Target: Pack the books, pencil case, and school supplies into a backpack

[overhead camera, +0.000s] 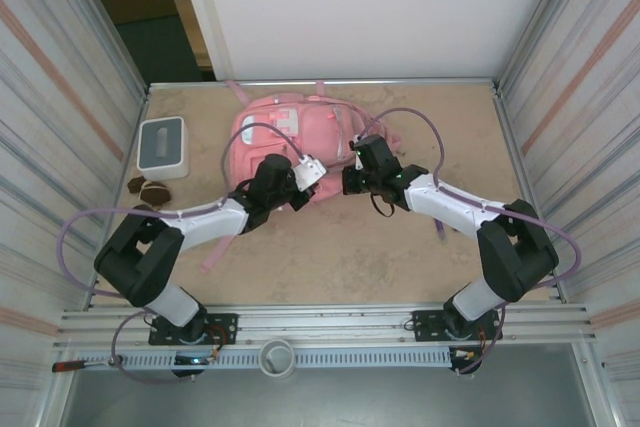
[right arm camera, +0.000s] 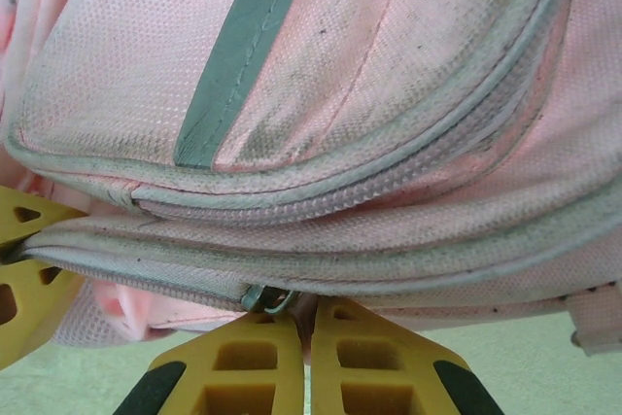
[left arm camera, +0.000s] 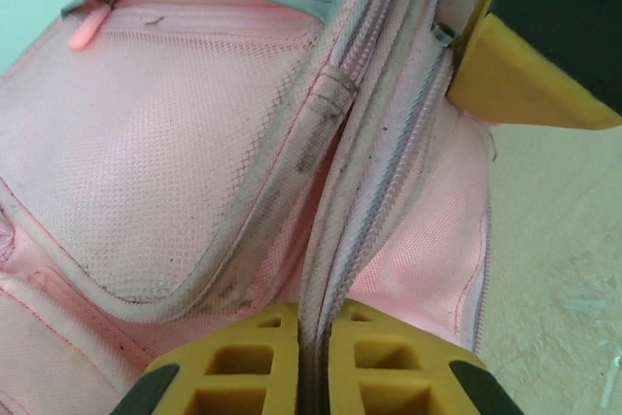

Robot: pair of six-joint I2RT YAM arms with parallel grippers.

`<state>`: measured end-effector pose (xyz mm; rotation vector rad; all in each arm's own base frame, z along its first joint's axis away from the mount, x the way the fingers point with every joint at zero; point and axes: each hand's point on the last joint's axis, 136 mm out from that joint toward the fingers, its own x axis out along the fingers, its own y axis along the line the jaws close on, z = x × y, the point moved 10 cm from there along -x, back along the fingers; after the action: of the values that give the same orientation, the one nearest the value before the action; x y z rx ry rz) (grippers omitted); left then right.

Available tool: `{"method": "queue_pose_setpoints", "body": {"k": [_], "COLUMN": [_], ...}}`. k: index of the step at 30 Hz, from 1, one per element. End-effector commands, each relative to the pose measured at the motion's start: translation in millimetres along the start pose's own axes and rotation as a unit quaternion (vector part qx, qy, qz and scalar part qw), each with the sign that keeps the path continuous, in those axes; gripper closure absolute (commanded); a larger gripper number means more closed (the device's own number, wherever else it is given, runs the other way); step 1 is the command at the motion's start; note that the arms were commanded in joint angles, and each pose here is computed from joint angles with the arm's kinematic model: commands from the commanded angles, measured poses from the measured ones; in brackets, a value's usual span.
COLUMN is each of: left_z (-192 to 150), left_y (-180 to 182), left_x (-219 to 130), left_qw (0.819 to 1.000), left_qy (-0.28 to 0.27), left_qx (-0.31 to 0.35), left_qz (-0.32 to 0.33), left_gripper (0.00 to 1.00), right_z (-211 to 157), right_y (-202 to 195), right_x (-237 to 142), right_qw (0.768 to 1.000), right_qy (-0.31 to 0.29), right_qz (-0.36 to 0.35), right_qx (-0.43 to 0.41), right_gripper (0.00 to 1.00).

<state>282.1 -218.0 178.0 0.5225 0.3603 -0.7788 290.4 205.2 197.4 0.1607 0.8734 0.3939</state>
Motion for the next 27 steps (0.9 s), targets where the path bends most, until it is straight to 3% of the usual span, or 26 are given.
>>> {"method": "queue_pose_setpoints", "body": {"k": [1,3,8,10,13,18,27], "left_z": [-9.4,-11.2,-9.3,-7.5,-5.3,-2.6,0.5], "left_y": [31.8,35.0,33.9,32.9,30.7,27.8,27.9], "left_x": [-23.6,-25.2,-22.2,-20.5,-18.3,-18.8,-17.4], "left_qw": [0.997,0.996,0.997,0.997,0.997,0.997,0.997], "left_qy": [0.002,0.003,0.002,-0.002,-0.006,-0.012,-0.012], "left_qx": [-0.049,-0.056,-0.062,-0.066,-0.072,-0.075,-0.08], "left_qz": [0.06,0.063,0.045,0.031,0.012,-0.008,-0.017], "left_gripper": [1.0,1.0,1.0,1.0,1.0,1.0,1.0], "right_z": [1.8,2.4,1.4,-1.1,-4.7,-6.5,-18.3], "right_y": [-38.3,-33.7,-9.6,-4.7,-5.6,-19.4,-1.6], "right_x": [-10.8,-12.2,-18.6,-17.7,-12.1,1.1,1.4], "right_qw": [0.992,0.996,0.997,0.994,0.995,1.0,0.996], "right_qy": [0.001,-0.003,-0.005,-0.003,-0.002,0.007,-0.028], "right_qz": [-0.121,-0.089,0.076,0.103,0.088,0.002,-0.009], "right_qx": [0.018,0.009,-0.034,-0.042,-0.043,-0.016,-0.078], "right_gripper": [1.0,1.0,1.0,1.0,1.0,0.86,0.7]}}
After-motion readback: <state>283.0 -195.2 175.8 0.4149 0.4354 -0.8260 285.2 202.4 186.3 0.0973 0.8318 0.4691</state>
